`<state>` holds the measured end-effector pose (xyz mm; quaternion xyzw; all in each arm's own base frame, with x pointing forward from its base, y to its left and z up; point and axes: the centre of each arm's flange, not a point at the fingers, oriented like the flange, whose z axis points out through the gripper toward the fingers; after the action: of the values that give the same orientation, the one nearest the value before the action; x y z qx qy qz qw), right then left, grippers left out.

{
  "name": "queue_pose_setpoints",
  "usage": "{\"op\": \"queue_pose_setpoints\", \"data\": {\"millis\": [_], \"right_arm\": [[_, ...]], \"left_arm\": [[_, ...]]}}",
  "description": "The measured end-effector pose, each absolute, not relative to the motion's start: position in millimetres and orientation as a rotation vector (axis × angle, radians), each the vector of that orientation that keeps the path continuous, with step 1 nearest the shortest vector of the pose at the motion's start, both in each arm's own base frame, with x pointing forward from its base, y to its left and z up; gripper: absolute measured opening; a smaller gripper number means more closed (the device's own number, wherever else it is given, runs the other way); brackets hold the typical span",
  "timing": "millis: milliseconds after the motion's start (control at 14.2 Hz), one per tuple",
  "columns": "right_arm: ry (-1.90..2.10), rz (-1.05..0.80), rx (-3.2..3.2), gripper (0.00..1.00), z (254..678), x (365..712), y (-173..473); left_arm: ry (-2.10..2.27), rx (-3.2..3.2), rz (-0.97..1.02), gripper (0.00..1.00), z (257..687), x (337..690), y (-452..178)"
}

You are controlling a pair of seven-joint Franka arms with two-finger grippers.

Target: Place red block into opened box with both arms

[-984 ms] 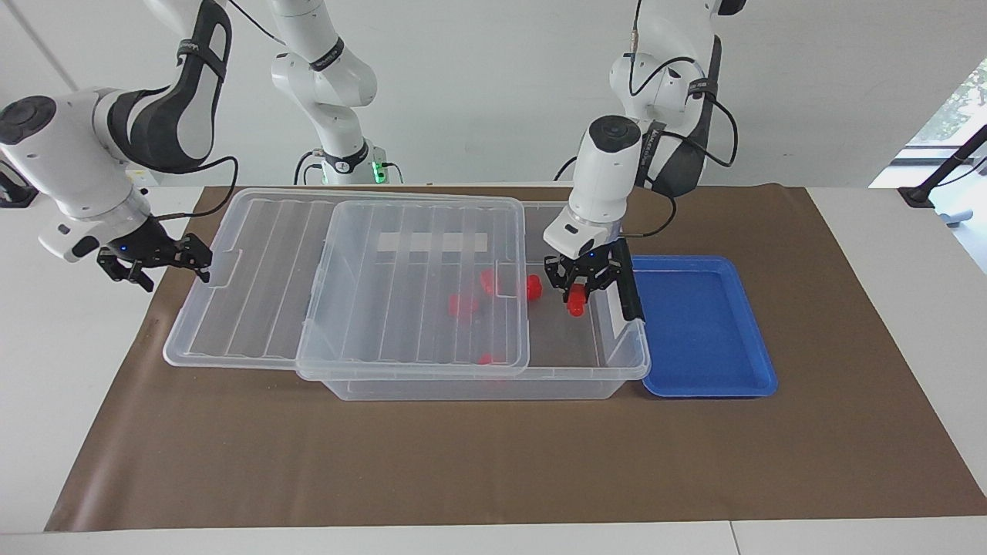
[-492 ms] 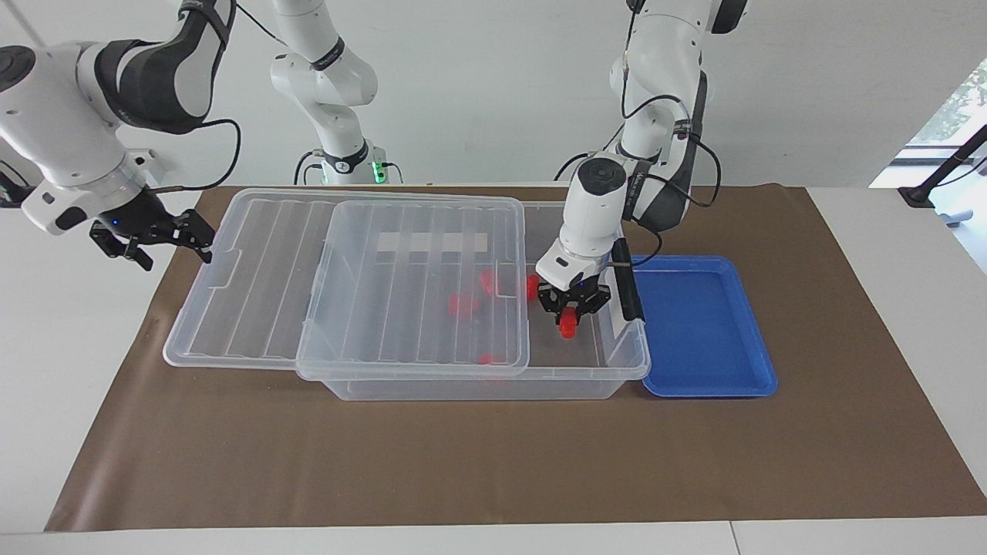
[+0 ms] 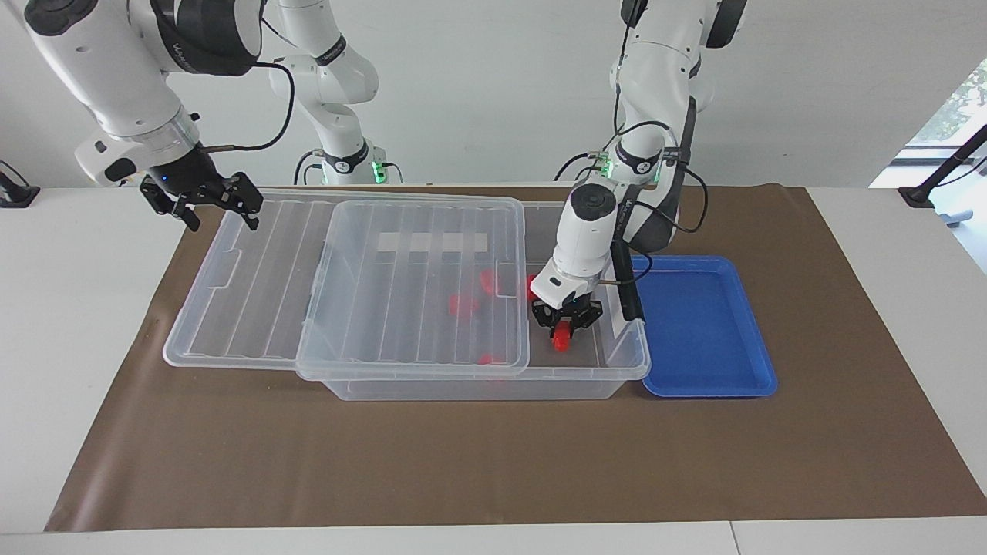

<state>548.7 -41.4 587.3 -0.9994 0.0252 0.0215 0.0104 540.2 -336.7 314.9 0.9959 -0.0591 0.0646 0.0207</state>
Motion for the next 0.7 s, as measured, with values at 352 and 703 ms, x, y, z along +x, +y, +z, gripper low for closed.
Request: {"op": "queue_pose_setpoints", "data": {"millis": [352,703], "right_arm": [[0.092,0.058,-3.121,1.0,583.7,549.3,-46.7],[0.057,-0.08,-3.135,0.55,576.5,550.6,-113.1]], "left_arm": [[-0.137,3.076,0.233,0.85,323.8,543.8,-335.4],[-0.095,3.082,0.249,1.0,382.2,540.7,-318.2]]}}
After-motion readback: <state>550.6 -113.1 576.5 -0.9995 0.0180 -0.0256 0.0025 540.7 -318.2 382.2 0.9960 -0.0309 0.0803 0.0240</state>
